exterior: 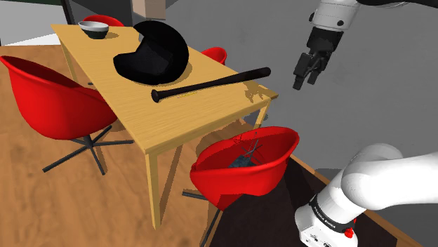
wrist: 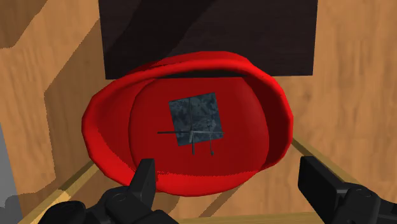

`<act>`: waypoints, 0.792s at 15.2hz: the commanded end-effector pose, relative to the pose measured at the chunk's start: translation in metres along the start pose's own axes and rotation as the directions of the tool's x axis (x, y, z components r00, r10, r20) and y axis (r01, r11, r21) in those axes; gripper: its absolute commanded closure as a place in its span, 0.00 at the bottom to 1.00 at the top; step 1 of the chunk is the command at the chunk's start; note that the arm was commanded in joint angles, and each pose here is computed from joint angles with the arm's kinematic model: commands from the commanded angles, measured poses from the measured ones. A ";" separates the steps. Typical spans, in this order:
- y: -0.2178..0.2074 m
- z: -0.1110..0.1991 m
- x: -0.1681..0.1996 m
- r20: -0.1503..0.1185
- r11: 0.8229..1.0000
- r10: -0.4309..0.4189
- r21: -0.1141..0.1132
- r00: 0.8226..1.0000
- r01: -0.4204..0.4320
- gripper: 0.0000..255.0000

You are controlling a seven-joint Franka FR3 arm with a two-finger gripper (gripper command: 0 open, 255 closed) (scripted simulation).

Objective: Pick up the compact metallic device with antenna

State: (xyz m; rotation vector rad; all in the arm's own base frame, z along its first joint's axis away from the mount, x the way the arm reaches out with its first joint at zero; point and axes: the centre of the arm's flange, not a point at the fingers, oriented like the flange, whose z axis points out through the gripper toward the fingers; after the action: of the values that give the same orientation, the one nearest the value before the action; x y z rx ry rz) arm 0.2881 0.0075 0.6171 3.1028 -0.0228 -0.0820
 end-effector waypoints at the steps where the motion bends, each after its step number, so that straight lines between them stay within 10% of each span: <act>1: 0.000 0.000 0.000 0.000 1.000 0.000 0.000 1.000 0.000 0.00; 12: 0.009 0.135 0.057 0.029 1.000 -0.020 -0.002 0.999 0.020 0.00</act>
State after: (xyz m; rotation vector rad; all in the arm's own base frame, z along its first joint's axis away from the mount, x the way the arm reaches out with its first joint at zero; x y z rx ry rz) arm 0.3309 -0.0051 0.4936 3.1002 0.0050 -0.1269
